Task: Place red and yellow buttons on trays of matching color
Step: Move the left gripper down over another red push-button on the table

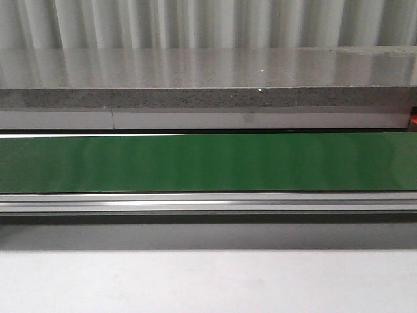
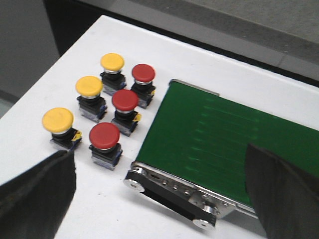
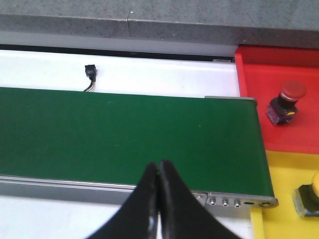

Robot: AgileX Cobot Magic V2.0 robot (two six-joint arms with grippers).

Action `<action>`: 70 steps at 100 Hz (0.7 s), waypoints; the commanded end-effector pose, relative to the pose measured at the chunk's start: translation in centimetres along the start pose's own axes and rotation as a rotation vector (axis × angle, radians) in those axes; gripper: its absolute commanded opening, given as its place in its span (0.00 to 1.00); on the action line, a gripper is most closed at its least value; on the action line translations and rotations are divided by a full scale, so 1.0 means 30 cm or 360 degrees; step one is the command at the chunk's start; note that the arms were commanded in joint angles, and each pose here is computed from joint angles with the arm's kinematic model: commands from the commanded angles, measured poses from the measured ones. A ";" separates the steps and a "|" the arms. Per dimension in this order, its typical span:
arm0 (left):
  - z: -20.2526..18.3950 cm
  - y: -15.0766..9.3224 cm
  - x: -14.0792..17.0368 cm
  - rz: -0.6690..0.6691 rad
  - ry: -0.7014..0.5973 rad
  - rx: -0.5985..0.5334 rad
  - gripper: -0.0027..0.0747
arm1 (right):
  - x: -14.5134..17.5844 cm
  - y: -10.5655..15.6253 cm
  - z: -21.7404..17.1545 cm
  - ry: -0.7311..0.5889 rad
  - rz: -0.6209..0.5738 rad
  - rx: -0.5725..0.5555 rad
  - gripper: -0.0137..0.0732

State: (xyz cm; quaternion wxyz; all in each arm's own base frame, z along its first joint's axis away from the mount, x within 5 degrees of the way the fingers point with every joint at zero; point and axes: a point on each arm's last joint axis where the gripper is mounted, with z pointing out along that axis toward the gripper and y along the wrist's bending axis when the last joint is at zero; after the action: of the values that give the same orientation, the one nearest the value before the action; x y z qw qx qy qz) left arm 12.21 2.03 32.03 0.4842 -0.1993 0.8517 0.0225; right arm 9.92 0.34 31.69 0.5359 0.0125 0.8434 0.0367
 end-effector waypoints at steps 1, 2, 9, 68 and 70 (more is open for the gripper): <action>0.036 -0.008 -0.065 -0.0035 -0.0070 -0.0043 0.89 | -0.047 0.002 -0.016 -0.0158 -0.0013 0.0003 0.08; 0.039 -0.008 -0.069 -0.0041 -0.0066 -0.0049 0.89 | -0.047 0.002 -0.016 -0.0158 -0.0013 0.0003 0.08; 0.092 0.003 -0.084 -0.0078 0.0005 -0.0135 0.89 | -0.047 0.002 -0.016 -0.0158 -0.0013 0.0003 0.08; 0.515 0.082 -0.093 -0.0263 0.0399 -0.0373 0.89 | -0.047 0.002 -0.016 -0.0158 -0.0013 0.0003 0.08; 0.521 0.082 -0.093 -0.0263 0.0400 -0.0370 0.89 | -0.047 0.002 -0.016 -0.0158 -0.0013 0.0003 0.08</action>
State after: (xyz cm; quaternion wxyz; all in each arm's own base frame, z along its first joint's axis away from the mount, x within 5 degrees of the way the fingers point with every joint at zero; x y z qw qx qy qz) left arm 24.09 8.62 24.53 0.3009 -0.3312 0.8917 0.0690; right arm 9.92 0.34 31.69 0.5359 0.0125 0.8434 0.0367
